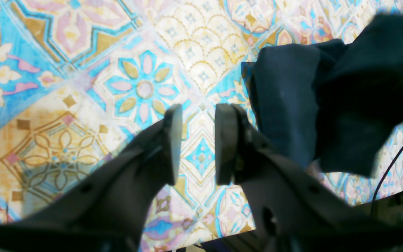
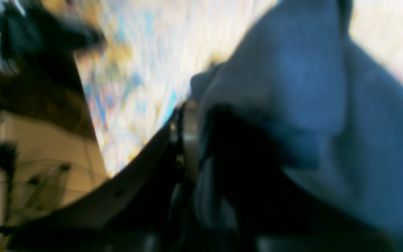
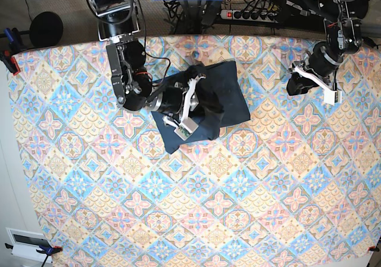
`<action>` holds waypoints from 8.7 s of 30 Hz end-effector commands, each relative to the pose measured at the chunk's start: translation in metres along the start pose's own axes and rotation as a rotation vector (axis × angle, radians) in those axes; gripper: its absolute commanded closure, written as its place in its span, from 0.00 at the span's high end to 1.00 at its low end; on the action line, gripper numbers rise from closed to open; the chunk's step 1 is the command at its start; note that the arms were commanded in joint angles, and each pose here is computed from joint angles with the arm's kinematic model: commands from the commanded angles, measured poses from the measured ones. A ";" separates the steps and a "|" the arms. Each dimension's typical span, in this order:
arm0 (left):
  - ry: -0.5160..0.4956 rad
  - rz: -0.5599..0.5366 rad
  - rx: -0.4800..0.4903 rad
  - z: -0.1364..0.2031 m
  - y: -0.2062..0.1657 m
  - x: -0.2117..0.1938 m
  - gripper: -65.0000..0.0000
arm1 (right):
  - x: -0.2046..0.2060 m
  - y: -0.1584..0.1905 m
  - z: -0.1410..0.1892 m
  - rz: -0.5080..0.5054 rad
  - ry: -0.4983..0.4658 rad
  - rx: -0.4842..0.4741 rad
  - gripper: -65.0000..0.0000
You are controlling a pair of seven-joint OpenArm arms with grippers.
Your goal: Layout the t-shirt on the table in an organized manner, then fold the t-shirt properly
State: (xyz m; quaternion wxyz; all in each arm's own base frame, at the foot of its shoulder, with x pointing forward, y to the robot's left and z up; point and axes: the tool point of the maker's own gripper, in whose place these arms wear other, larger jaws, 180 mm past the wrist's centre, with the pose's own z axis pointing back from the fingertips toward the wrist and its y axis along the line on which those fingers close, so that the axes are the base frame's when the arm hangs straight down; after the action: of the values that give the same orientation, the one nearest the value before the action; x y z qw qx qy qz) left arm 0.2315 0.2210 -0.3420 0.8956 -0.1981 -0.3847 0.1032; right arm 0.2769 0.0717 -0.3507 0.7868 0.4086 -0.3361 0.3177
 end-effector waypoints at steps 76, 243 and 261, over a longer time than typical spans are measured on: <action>0.169 -0.306 -0.225 -0.055 -0.107 -0.102 0.00 | 0.067 -0.101 0.029 0.269 0.131 -0.245 0.00; -0.193 0.055 -0.097 -0.033 -0.027 0.018 0.00 | -0.023 -0.149 0.104 -0.215 -0.133 -0.435 0.00; -0.159 -0.043 -0.084 -0.002 -0.033 0.007 0.00 | -0.044 -0.103 0.234 -0.204 -0.165 -0.655 0.00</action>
State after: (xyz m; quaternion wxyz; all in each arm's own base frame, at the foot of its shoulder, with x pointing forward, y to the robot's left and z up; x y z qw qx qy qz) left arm 0.2376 0.1921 -0.3330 0.8614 -0.2177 -0.4505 0.0876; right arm 0.2543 -0.1837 -0.3493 0.8942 0.1909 -0.3988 0.0697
